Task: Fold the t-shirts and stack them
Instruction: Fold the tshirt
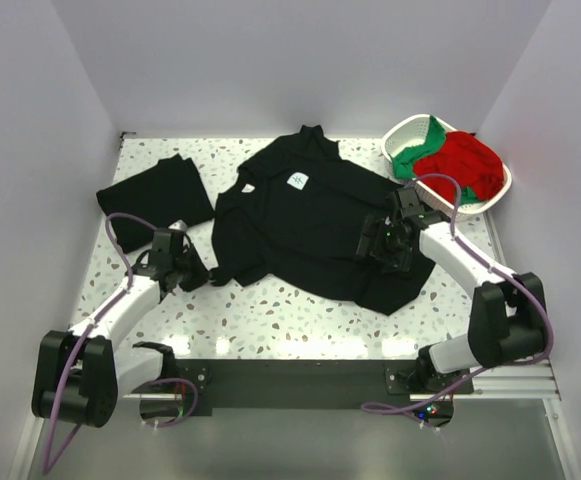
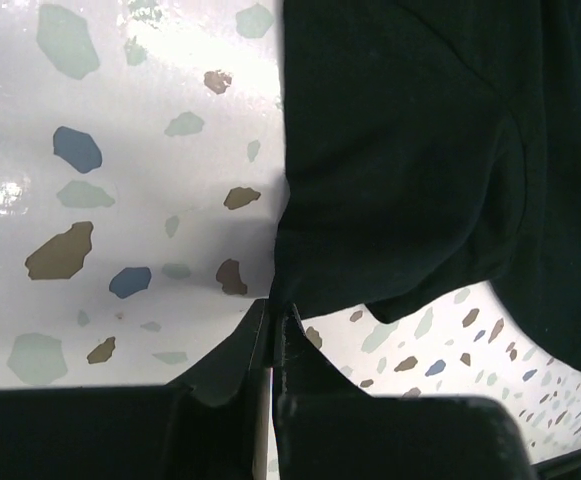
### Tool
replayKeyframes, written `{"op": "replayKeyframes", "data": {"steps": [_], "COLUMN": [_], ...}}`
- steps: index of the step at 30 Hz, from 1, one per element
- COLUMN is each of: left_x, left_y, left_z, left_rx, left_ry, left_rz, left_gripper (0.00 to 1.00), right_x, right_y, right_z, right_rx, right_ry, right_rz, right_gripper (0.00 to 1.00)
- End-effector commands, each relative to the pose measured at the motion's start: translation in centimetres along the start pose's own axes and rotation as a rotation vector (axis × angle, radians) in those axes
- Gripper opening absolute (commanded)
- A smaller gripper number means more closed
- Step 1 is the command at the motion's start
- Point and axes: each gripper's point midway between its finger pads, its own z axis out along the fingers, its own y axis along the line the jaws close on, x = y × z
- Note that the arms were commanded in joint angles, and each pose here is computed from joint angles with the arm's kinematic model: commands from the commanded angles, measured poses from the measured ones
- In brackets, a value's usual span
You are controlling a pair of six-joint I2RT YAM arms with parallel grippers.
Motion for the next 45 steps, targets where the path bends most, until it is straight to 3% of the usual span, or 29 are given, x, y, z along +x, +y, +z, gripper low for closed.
{"op": "replayKeyframes", "data": {"steps": [1, 12, 20, 31, 45], "left_x": [-2.1, -11.0, -11.8, -12.2, -13.0], "left_y": [-2.0, -6.1, -7.0, -6.8, -6.5], "left_z": [-0.2, -0.3, 0.6, 0.0, -0.2], "left_rx": [0.073, 0.059, 0.094, 0.095, 0.098], "left_ry": [-0.061, -0.19, -0.176, -0.186, -0.199], "left_rz": [0.003, 0.076, 0.077, 0.082, 0.08], "left_gripper": [0.0, 0.0, 0.0, 0.0, 0.0], "right_x": [0.3, 7.3, 7.0, 5.3, 4.5], "right_y": [-1.3, -8.8, -9.9, -10.0, -10.5], "right_z": [-2.3, -3.7, -2.7, -0.8, 0.3], "right_rx": [0.044, 0.209, 0.215, 0.214, 0.248], "right_ry": [-0.045, 0.013, -0.02, -0.064, -0.048], "right_rz": [-0.014, 0.134, 0.272, 0.28, 0.232], "right_gripper": [0.85, 0.89, 0.88, 0.68, 0.51]}}
